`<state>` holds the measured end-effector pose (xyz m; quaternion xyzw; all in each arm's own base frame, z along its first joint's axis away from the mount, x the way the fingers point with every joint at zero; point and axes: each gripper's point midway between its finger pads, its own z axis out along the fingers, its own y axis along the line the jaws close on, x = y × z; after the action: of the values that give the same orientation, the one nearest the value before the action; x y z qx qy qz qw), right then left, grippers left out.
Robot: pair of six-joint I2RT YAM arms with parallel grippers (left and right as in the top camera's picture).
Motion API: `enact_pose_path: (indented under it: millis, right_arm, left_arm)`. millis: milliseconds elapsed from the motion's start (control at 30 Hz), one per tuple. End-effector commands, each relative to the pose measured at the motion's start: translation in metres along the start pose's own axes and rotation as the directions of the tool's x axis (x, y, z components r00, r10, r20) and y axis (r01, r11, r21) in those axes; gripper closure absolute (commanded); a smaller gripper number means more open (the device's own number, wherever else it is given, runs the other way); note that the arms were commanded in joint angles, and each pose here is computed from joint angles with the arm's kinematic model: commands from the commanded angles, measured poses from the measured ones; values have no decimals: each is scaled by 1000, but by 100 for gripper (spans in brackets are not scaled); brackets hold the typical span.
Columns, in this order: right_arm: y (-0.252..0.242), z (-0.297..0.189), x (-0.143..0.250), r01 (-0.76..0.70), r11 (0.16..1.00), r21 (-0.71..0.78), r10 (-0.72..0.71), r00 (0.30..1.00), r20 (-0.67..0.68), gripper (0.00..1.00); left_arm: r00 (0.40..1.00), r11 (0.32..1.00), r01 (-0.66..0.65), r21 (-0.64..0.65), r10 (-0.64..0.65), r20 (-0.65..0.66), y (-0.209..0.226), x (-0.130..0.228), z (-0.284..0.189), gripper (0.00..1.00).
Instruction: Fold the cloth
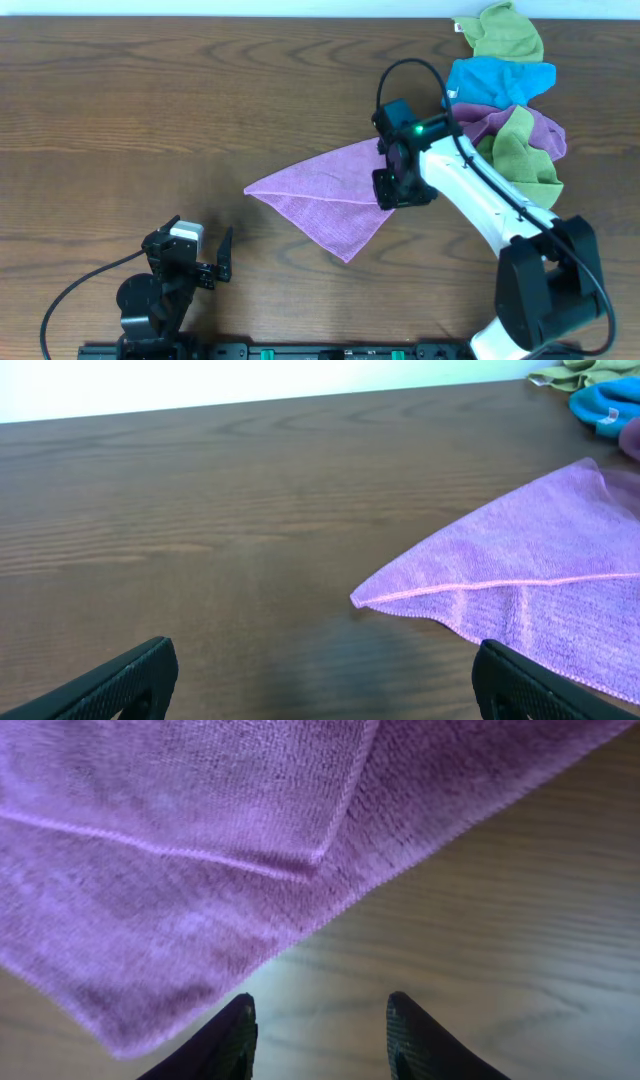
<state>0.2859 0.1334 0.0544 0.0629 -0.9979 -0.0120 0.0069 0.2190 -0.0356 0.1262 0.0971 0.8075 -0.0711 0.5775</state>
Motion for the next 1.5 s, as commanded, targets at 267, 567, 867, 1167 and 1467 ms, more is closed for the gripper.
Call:
enact_pose_path:
  millis: [267,567,867,1167,1467]
  right_arm:
    - [15,20,-14,8,996,-87,-1,997,81,59]
    - [15,40,-14,15,997,-74,-13,999,40,63]
    - [13,46,-21,33,998,-56,-29,998,59,66]
    - [10,56,-21,53,998,-37,-51,998,47,68]
    - [10,62,-22,51,998,-36,-49,998,40,82]
  left_arm:
    - [1000,1000,-14,3,14,-17,0,9,3,5]
    - [1000,1000,-14,3,14,-17,0,9,3,5]
    - [1000,1000,-14,3,14,-17,0,9,3,5]
    - [1000,1000,-14,3,14,-17,0,9,3,5]
    - [1000,1000,-14,3,14,-17,0,9,3,5]
